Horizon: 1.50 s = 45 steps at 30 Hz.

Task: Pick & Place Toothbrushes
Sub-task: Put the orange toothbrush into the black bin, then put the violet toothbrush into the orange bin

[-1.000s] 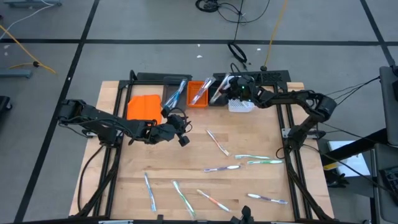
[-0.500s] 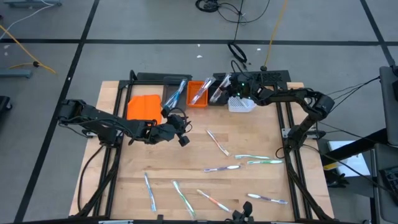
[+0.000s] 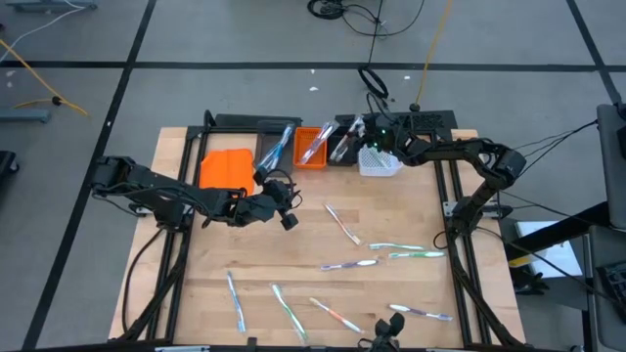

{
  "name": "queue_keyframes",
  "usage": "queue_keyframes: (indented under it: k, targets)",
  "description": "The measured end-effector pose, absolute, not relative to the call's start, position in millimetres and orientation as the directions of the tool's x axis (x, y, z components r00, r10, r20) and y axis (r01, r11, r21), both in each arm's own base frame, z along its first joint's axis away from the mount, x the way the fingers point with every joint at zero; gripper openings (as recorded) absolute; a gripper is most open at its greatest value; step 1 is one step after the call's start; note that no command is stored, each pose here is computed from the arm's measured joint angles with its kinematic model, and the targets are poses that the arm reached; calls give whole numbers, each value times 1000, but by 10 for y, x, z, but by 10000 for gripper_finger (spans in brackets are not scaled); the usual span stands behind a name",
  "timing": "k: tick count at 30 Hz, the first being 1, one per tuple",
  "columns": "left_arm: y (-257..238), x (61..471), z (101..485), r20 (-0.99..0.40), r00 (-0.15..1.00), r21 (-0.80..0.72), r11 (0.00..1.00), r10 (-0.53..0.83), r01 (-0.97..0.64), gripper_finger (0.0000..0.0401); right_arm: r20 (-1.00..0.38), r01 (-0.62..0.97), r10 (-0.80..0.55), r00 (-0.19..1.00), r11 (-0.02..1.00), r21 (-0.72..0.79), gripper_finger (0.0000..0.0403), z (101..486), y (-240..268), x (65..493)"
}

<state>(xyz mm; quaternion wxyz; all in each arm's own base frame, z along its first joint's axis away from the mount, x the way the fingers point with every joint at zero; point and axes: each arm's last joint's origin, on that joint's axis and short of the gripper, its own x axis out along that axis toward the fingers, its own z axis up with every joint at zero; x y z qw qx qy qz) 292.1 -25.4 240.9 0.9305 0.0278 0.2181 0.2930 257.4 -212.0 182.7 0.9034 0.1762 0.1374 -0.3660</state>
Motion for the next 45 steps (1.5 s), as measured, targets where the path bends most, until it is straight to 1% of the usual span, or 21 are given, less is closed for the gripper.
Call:
queue_keyframes:
  k: [3,7,10,16,18,23,27,30,32,34,38,42,45]
  targets:
    - [-254,2921,2409,-390,733,180,827,557,-533,99,-306,728,-662,684,644,235,238,1895,-2145,2584]
    - [-254,2921,2408,-390,733,180,827,557,-533,99,-218,731,-698,682,638,243,241,1979,-2166,2596]
    - [-254,2921,2408,-390,733,180,827,557,-533,99,-199,726,-700,686,639,254,235,1998,-2168,2599]
    - [-250,2920,2406,-392,731,182,826,558,-533,99,-228,734,-698,679,631,251,222,1970,-2165,2594]
    - [-250,2918,2403,-395,730,184,826,559,-533,99,-212,744,-715,667,620,250,222,1985,-2171,2592]
    - [-249,2912,2393,-403,725,188,825,559,-533,99,-120,725,-725,678,635,267,223,2089,-2176,2598]
    - [-249,2911,2392,-404,724,189,825,559,-532,99,-87,719,-728,680,639,272,219,2121,-2181,2598]
    - [-249,2910,2390,-405,723,191,825,560,-532,99,-96,719,-725,682,640,271,217,2112,-2180,2598]
    - [-248,2908,2387,-408,721,193,825,560,-531,99,-112,700,-703,702,654,287,217,2097,-2160,2614]
    - [-248,2908,2387,-408,721,193,825,560,-531,99,-113,653,-655,747,690,313,216,2096,-2121,2647]
    - [-248,2908,2387,-408,721,194,825,560,-531,99,-105,526,-525,845,780,339,215,2104,-1974,2758]
    - [-249,2906,2383,-412,721,184,826,557,-533,99,-112,418,-405,908,846,330,215,2096,-1758,2898]
    - [-258,2909,2375,-430,736,165,847,523,-506,99,-139,326,-296,945,889,323,215,2069,-1551,3007]
